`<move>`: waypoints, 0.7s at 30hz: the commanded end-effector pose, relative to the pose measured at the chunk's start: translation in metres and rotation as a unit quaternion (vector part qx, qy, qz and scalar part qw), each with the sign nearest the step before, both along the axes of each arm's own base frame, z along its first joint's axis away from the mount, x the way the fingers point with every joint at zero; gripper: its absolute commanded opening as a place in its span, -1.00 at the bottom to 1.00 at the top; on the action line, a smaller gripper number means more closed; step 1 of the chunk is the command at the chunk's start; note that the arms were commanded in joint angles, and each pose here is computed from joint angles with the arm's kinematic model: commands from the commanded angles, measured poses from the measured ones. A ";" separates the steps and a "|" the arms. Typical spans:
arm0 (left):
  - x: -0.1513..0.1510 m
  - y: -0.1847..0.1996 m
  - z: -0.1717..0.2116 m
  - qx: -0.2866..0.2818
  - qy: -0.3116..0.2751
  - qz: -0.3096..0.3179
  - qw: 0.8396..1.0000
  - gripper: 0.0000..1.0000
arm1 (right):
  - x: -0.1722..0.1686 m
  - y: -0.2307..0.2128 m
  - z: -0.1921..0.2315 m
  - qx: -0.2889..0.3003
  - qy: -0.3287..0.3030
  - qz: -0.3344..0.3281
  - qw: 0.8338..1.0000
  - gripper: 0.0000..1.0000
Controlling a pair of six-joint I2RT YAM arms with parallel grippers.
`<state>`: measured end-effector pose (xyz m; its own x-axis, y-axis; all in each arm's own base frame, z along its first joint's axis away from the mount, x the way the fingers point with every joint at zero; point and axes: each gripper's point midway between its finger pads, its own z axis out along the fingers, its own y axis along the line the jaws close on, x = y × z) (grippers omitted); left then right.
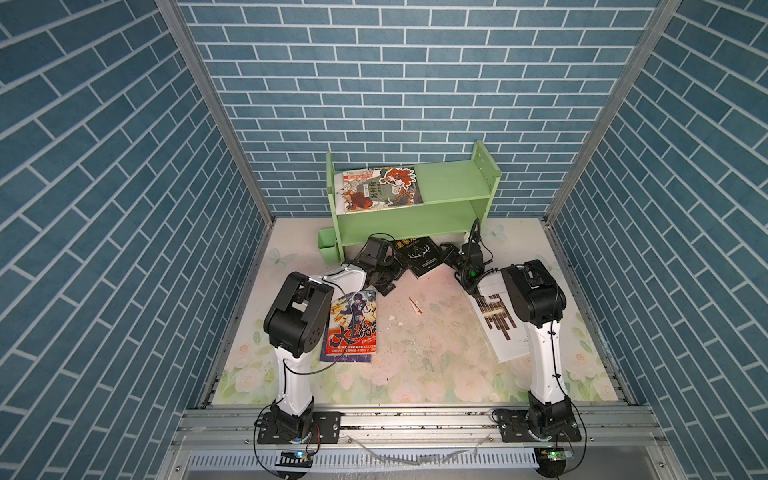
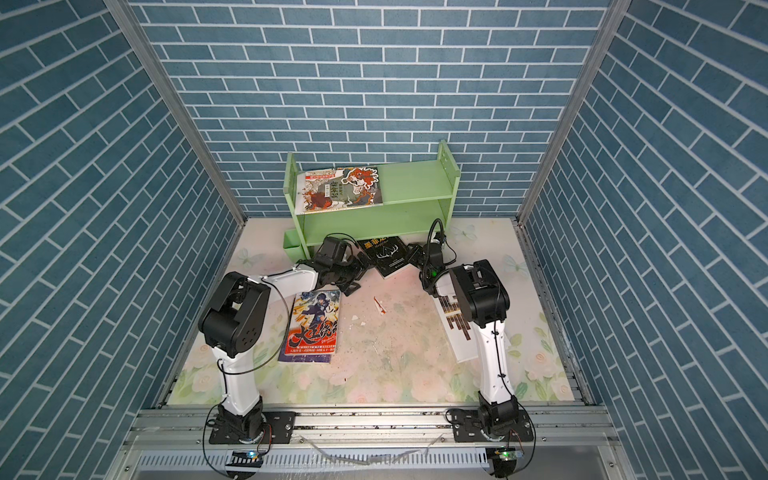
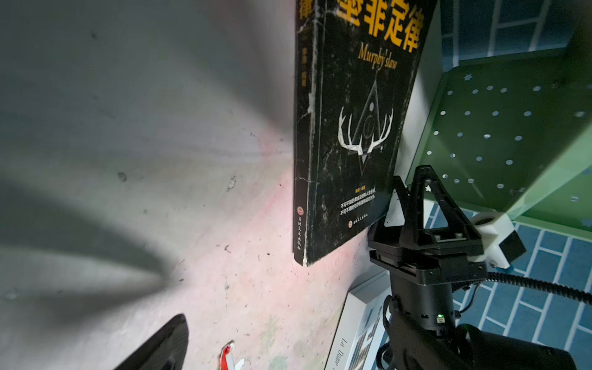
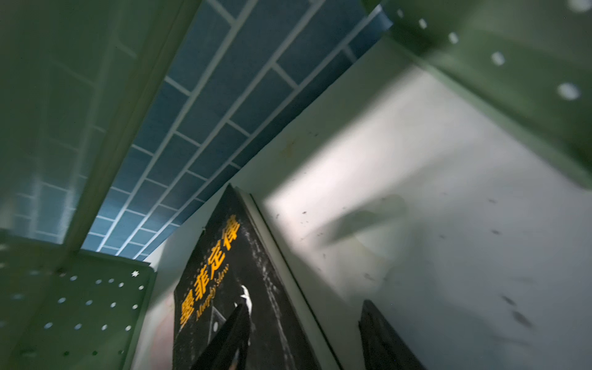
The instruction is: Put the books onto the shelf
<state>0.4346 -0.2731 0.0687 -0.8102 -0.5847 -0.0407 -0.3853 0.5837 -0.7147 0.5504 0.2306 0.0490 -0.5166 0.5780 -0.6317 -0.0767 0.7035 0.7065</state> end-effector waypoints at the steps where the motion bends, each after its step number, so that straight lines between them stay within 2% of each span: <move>1: 0.000 -0.001 -0.018 0.044 0.010 0.009 0.999 0.99 | -0.014 0.008 -0.025 0.025 0.036 0.027 0.999 0.12; 7: 0.023 -0.045 -0.013 -0.016 -0.018 0.036 0.999 0.99 | -0.033 0.023 -0.031 0.077 0.061 0.053 0.994 0.10; 11: 0.035 -0.059 -0.019 -0.006 -0.025 0.042 0.999 0.99 | -0.039 0.038 -0.030 0.094 0.067 0.073 0.991 0.09; 15: 0.029 -0.046 -0.022 0.048 -0.020 0.049 0.997 0.99 | -0.043 0.044 -0.029 0.100 0.072 0.080 0.989 0.08; 17: 0.019 -0.035 -0.021 0.101 -0.008 0.039 0.994 0.99 | -0.043 0.044 -0.029 0.100 0.075 0.081 0.989 0.08; 19: 0.006 -0.016 -0.021 0.177 0.019 0.036 0.983 0.99 | -0.043 0.044 -0.030 0.096 0.081 0.083 0.989 0.08; 21: 0.003 -0.009 -0.014 0.218 0.013 0.021 0.976 0.99 | -0.043 0.044 -0.031 0.095 0.086 0.083 0.988 0.08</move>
